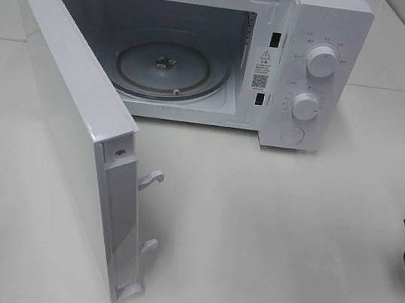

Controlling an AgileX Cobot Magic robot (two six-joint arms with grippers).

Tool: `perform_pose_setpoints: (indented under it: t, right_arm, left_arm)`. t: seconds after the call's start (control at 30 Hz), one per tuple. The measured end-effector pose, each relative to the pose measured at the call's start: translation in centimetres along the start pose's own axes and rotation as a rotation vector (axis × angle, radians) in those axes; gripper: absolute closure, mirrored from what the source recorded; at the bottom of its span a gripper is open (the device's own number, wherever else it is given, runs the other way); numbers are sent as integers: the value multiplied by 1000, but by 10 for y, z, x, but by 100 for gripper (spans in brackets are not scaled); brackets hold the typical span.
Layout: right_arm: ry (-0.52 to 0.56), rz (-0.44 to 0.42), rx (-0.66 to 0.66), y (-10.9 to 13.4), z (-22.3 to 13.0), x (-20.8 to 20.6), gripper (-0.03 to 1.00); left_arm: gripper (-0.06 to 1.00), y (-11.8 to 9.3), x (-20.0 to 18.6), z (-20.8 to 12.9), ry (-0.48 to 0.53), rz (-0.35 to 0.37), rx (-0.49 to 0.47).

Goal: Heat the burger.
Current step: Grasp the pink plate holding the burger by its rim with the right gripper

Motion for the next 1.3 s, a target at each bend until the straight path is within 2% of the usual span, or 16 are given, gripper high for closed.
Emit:
perform_pose_setpoints:
  t: [0.4, 0.53, 0.97, 1.03, 1.07, 1.1, 1.13, 1.17, 1.2, 1.23, 1.27, 1.3]
  right_arm:
    - [46, 14, -3, 3, 7, 32, 13]
    - [8, 22, 16, 2, 15, 42, 16]
    - [0, 3, 6, -1, 19, 57, 22]
    - [-1, 0, 10, -2, 19, 57, 26]
    - [-3, -12, 14, -3, 19, 57, 33]
    - [-3, -12, 14, -3, 19, 57, 33]
    - [-5, -22, 19, -5, 19, 57, 44]
    - [-5, -22, 19, -5, 19, 57, 44]
    - [-5, -24, 22, -5, 19, 57, 49]
    - [-5, -29, 22, -6, 19, 57, 62]
    - [-5, -29, 22, -6, 19, 57, 62]
    - [-3, -33, 15, -6, 19, 57, 76]
  left_arm:
    - [-4, 0, 0, 0, 0, 0, 0]
    - [-4, 0, 0, 0, 0, 0, 0]
    - [-4, 0, 0, 0, 0, 0, 0]
    - [-4, 0, 0, 0, 0, 0, 0]
    - [-4, 0, 0, 0, 0, 0, 0]
    - [-4, 0, 0, 0, 0, 0, 0]
    - [-4, 0, 0, 0, 0, 0, 0]
    - [-4, 0, 0, 0, 0, 0, 0]
    - [-4, 0, 0, 0, 0, 0, 0]
    - [-4, 0, 0, 0, 0, 0, 0]
    - [-4, 0, 0, 0, 0, 0, 0]
    - [-4, 0, 0, 0, 0, 0, 0]
Point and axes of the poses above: a point on each arm's last joint axis where the gripper is mounted, x pointing out along that axis toward the gripper, y along the wrist's bending axis when the last joint is at zero, z = x × y, the point moved 4 cm from there along x, pointing out along that axis toward the gripper, and after that the axes turned 5 degrees about -x, right-handed, at the moved point
